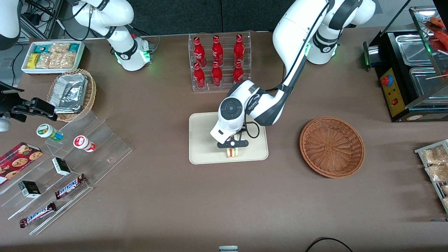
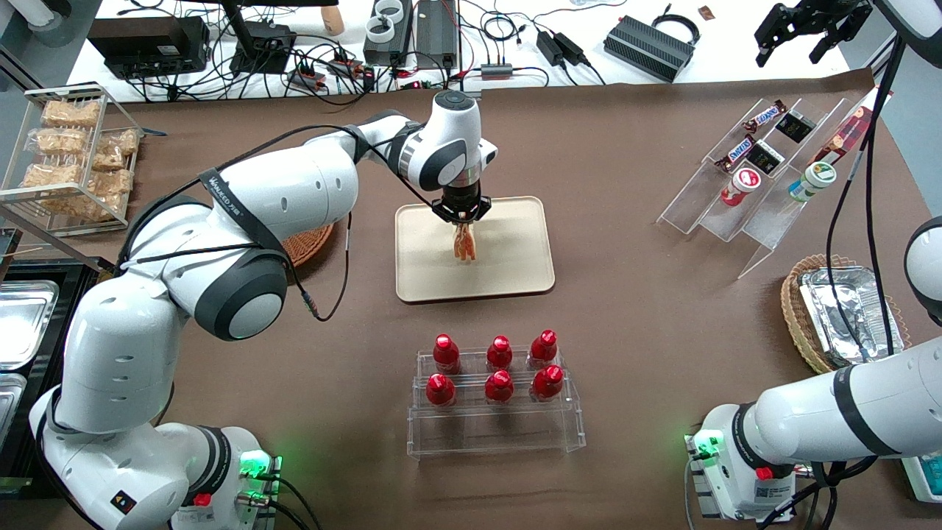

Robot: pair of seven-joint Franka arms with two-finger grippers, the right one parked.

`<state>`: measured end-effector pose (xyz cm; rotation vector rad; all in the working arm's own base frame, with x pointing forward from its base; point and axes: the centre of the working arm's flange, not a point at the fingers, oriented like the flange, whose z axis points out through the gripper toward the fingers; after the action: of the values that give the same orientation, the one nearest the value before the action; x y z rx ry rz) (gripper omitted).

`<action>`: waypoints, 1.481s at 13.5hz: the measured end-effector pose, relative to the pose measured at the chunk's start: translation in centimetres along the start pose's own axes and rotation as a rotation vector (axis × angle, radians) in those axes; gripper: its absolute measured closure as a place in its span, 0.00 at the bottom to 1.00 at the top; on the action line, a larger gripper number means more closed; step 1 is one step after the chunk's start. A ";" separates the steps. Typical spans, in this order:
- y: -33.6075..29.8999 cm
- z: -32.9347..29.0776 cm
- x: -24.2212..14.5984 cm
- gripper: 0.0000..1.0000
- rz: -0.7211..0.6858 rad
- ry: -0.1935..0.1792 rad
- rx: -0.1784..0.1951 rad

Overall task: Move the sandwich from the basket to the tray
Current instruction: 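Lower the sandwich onto the tray and open the left gripper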

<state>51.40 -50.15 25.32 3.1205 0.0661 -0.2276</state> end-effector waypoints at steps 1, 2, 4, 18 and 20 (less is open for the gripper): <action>0.2 0.0 -0.2 0.85 0.005 -0.003 -0.002; 0.5 0.1 -0.5 0.85 0.009 -0.006 -0.003; 0.7 0.5 -0.8 0.85 0.014 -0.013 -0.002; -0.7 -3.7 1.3 0.00 0.007 0.008 -0.062; -3.0 -5.4 2.7 0.00 0.070 -0.007 -0.051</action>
<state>54.68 -46.95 30.25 3.0641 -0.0362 -0.2322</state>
